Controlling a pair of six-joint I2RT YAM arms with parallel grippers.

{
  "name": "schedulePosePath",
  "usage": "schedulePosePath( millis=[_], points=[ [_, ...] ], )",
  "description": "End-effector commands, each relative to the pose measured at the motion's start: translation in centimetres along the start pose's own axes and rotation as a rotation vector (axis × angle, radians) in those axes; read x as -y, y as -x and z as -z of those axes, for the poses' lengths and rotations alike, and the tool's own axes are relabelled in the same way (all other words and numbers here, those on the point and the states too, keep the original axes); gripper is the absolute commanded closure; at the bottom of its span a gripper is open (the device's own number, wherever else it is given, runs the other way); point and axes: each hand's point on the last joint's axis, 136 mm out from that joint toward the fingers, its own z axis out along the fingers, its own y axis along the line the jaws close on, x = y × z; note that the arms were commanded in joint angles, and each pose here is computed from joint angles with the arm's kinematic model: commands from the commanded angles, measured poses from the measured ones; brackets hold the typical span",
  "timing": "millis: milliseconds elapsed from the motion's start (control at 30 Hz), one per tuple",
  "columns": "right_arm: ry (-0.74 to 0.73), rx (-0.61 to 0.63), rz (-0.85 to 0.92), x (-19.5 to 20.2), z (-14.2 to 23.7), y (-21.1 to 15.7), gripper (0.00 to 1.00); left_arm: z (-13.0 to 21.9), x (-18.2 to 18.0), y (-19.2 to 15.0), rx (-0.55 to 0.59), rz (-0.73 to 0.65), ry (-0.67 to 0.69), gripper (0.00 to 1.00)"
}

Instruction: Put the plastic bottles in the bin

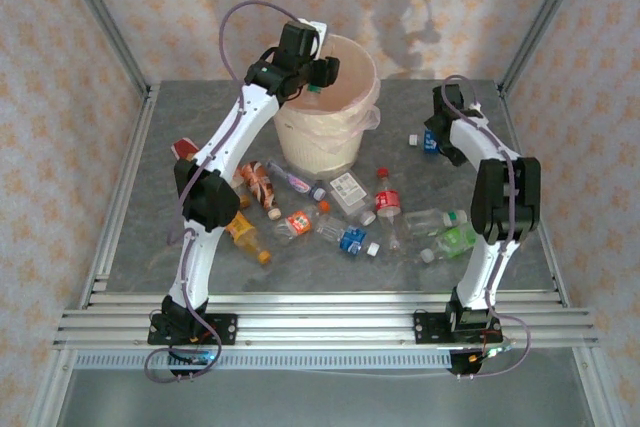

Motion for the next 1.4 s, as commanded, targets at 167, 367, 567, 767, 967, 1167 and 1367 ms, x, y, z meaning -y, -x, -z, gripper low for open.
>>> schedulePosePath(
  millis=[167,367,567,767,967,1167,1367],
  points=[
    [0.028,0.021,-0.070,-2.1,-0.8,1.5,0.01,1.2,-0.8,0.9,0.018,0.004,0.042,0.19],
    [-0.010,0.014,-0.076,-1.8,-2.4,1.1,0.01,2.0,-1.2,1.5,0.032,0.008,0.063,0.00],
    [-0.039,-0.005,-0.091,-1.3,-4.0,0.5,0.01,3.0,-1.3,2.2,0.047,0.014,0.069,0.00],
    [-0.063,-0.024,-0.071,-0.9,-5.3,-0.2,0.01,4.8,-1.6,3.2,0.069,0.026,0.082,0.00],
    [-0.078,-0.065,-0.040,-0.2,-6.9,-1.3,0.01,7.2,-1.9,4.5,0.097,0.047,0.093,0.00],
    [-0.060,-0.096,0.001,-0.6,-7.6,-2.1,0.03,10.6,-2.9,6.0,0.146,0.073,0.132,0.00],
    [-0.043,-0.116,0.038,-0.9,-7.8,-2.5,0.16,15.2,-4.5,6.8,0.211,0.106,0.195,0.00]
  ],
)
